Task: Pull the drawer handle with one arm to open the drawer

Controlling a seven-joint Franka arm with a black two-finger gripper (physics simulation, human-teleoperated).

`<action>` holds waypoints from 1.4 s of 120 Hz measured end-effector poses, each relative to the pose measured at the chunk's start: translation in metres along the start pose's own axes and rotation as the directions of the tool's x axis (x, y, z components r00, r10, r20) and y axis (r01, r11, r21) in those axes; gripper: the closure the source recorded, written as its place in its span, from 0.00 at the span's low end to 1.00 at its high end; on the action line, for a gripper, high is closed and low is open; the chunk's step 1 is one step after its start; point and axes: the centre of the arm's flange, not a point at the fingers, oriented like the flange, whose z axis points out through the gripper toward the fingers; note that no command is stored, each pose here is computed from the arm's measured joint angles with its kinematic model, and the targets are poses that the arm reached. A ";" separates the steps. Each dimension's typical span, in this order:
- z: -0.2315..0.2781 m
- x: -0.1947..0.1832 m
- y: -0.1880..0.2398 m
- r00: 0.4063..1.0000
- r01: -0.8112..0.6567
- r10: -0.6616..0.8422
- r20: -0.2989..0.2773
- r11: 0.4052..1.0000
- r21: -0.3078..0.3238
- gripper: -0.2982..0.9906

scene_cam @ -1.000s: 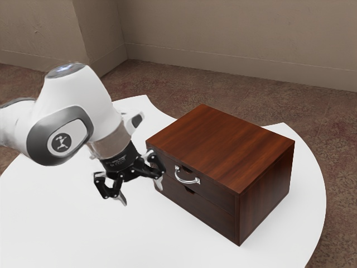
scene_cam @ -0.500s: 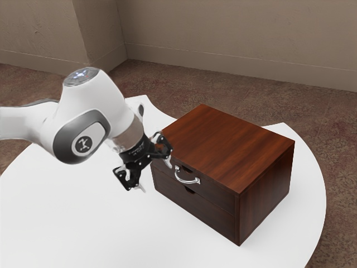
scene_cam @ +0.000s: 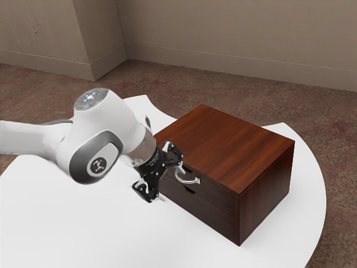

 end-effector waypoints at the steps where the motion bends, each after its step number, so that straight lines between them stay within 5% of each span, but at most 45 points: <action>1: 0.001 0.000 0.000 1.000 0.002 -0.002 0.000 1.000 -0.002 0.28; 29: 0.011 0.015 0.007 0.999 0.036 -0.036 -0.005 0.999 -0.040 0.28; 168: 0.064 0.047 -0.007 0.999 -0.040 0.040 -0.031 0.999 -0.014 0.35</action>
